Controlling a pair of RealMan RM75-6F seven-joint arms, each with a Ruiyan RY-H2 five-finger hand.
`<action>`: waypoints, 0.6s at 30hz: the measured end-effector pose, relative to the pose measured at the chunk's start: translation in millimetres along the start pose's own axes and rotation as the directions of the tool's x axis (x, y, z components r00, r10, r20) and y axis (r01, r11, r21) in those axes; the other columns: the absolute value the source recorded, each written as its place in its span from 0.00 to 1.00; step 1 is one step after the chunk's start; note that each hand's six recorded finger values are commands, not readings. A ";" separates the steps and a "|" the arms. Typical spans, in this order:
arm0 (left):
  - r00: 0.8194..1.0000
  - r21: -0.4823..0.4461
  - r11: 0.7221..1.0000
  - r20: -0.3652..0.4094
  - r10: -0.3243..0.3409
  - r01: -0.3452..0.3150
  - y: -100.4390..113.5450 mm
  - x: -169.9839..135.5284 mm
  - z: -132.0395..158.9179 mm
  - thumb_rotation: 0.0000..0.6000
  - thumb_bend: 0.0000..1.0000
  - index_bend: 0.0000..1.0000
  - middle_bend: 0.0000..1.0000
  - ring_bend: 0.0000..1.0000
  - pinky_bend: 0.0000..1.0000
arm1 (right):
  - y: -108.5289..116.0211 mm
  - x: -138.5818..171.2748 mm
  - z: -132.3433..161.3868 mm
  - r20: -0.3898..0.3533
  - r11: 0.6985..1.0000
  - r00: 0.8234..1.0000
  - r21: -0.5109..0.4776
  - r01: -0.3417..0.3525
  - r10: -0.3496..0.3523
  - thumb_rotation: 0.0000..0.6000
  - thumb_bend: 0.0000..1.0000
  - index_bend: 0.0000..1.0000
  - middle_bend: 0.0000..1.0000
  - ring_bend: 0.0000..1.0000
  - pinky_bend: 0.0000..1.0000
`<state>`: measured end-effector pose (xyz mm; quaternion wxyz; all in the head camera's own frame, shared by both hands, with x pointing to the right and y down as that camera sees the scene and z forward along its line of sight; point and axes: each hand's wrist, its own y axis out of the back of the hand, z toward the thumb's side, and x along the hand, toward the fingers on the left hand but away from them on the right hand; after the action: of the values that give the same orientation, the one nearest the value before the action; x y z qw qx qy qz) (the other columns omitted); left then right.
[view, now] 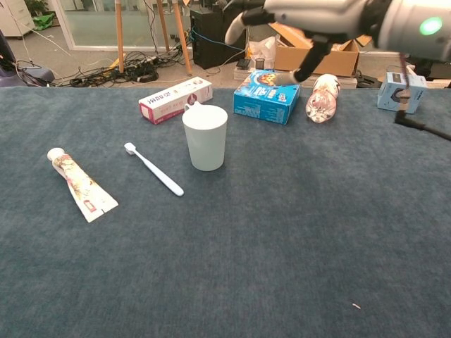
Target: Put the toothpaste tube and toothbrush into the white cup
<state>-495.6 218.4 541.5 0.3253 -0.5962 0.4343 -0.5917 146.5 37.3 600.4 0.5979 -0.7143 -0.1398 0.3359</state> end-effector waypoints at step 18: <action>0.939 0.118 0.989 0.322 -0.123 0.089 -5.3 65.8 56.6 1.00 0.15 0.27 0.03 0.00 0.00 | 24.1 151.4 -39.5 0.183 0.996 0.980 0.010 0.083 -0.084 1.00 0.20 0.21 0.00 0.00 0.13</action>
<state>-444.1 154.1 569.1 0.3907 -0.6916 0.3107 -0.5220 278.5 92.3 532.6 0.5968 -0.6733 -0.2237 0.3749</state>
